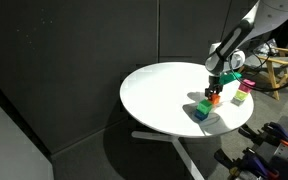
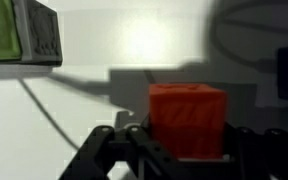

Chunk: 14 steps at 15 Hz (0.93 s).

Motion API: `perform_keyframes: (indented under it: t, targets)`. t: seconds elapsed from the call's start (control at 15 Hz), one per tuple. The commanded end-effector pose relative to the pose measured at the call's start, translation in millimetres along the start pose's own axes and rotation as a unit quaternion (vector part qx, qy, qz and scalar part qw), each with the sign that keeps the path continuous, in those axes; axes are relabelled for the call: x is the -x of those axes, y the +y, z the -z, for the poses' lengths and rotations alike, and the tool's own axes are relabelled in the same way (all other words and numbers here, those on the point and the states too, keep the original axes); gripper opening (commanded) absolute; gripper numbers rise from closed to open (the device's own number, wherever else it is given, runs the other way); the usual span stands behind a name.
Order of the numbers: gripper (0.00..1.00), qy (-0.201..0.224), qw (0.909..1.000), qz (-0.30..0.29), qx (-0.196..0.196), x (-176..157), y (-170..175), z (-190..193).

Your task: Put the orange block on the table

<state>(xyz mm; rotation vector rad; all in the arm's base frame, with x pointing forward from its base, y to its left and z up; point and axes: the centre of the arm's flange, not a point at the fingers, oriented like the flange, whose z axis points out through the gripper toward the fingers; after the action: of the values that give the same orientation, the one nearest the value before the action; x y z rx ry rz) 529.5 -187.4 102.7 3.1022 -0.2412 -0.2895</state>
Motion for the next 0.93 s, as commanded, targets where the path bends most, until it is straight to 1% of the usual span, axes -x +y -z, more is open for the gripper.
perform_keyframes:
  t: [0.0, 0.07, 0.2, 0.87]
  targets:
    - [0.77, 0.005, 1.0000, 0.008, 0.000, -6, 5, 1]
    - [0.86, 0.004, 1.0000, 0.008, 0.000, -6, 5, 0]
    - [0.99, 0.004, 1.0000, 0.007, 0.001, -5, 6, 1]
    - [1.00, 0.010, 0.9999, 0.002, -0.001, 2, 10, 11]
